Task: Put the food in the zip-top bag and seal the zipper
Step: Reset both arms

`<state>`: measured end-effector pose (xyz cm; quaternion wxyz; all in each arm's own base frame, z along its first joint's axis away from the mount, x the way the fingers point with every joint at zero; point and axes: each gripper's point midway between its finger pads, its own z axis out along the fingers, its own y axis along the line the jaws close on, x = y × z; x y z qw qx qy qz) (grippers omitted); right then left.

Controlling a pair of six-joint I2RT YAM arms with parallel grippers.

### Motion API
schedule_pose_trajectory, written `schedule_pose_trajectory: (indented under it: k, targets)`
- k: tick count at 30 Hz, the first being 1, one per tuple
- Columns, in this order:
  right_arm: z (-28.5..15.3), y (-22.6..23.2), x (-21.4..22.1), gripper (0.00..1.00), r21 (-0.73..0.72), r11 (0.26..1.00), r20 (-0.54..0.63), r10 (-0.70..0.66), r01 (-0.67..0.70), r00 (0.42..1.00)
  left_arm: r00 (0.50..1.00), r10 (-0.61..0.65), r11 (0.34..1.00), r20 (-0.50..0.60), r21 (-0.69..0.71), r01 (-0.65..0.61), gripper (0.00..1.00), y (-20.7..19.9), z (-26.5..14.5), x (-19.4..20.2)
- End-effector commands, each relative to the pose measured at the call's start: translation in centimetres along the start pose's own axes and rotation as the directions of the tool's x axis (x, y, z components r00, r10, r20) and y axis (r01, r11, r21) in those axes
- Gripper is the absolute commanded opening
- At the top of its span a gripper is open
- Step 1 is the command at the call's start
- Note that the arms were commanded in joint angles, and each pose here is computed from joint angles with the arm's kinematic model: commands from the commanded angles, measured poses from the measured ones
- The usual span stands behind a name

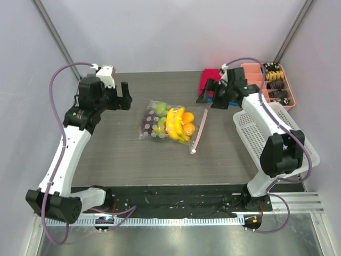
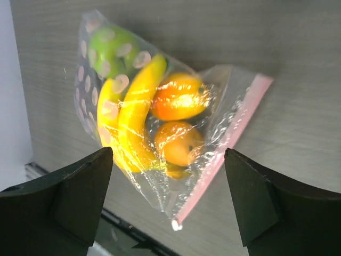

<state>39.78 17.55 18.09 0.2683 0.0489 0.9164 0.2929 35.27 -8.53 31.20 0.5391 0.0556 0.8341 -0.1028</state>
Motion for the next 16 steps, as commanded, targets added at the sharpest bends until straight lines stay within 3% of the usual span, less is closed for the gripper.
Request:
schedule_pose_trajectory:
  k: [1, 3, 5, 10, 16]
  targets:
    - [-8.0, 0.7, -5.7, 0.92, 0.062, 0.972, 0.217, -0.235, 0.227, 0.947, 0.958, 0.068, 0.993, -0.28, 0.107, -0.039, 1.0, -1.2, -1.1, 4.4]
    - [-9.6, -0.7, -5.8, 0.93, 0.095, 0.968, 0.225, -0.249, 0.233, 0.942, 0.89, 0.078, 0.991, -0.449, 0.136, -0.018, 1.0, -1.4, -1.0, 7.3]
    - [-12.1, -1.3, -5.6, 0.95, 0.146, 0.948, 0.253, -0.312, 0.283, 0.916, 0.849, 0.078, 0.994, -0.523, 0.108, -0.025, 1.0, -0.6, -0.6, 8.7]
    - [-14.8, -4.4, -2.1, 0.97, 0.233, 0.92, 0.251, -0.371, 0.316, 0.894, 0.835, 0.121, 0.99, -0.537, 0.121, -0.066, 1.0, 0.0, -0.4, 11.0]
    - [-17.2, -4.1, 0.7, 0.98, 0.247, 0.911, 0.298, -0.395, 0.329, 0.869, 0.825, 0.135, 0.991, -0.549, 0.094, -0.099, 1.0, 0.8, -0.5, 11.8]
